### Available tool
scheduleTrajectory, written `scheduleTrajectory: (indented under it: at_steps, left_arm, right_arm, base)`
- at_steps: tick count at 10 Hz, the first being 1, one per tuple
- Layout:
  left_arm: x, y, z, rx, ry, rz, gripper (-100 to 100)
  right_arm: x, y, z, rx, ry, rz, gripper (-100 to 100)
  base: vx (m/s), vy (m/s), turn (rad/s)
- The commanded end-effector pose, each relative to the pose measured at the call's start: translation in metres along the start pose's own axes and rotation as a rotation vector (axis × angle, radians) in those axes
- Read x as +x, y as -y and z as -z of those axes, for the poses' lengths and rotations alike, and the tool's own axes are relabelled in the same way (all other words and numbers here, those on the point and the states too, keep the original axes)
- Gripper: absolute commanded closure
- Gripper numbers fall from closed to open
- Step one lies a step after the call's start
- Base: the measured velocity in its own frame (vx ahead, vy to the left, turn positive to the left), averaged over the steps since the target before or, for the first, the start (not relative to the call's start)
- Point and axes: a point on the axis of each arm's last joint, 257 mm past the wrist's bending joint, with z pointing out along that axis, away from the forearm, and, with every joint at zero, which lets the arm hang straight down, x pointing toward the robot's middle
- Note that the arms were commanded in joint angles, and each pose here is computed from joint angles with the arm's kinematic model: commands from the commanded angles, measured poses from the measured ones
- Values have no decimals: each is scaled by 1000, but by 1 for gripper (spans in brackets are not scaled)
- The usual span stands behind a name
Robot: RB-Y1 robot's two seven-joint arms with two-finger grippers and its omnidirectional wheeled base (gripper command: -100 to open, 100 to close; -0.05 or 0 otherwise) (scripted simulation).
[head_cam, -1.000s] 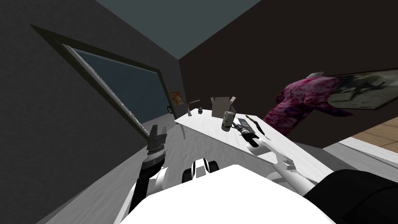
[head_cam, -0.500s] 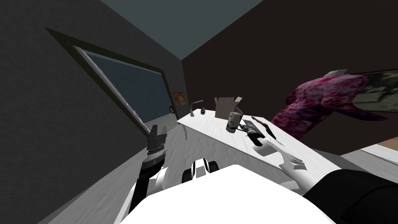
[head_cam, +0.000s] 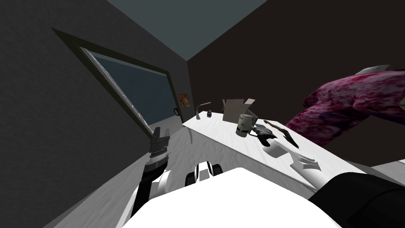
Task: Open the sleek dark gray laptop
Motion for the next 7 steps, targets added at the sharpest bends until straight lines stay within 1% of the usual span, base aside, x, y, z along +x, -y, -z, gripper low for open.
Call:
scheduleTrajectory:
  at_steps: [1, 3, 5, 6, 7]
  left_arm:
    - [0, 0, 0, 0, 0, 0, 0]
    - [0, 0, 0, 0, 0, 0, 0]
    - [0, 0, 0, 0, 0, 0, 0]
    - [0, 0, 0, 0, 0, 0, 0]
    - [0, 0, 0, 0, 0, 0, 0]
  right_arm:
    - [-4, 34, -8, 74, 5, 78, -100]
    - [-16, 66, -14, 148, 15, 157, -100]
    - [-28, 91, -18, 207, 26, 221, -100]
    - [-40, 108, -21, 249, 36, 267, -100]
    - [-44, 114, -22, 263, 40, 282, -100]
  base:
    - [100, 82, -5]
    - [59, 68, 48]
    - [99, 69, 41]
    - [104, 90, 46]
    - [76, 78, 32]
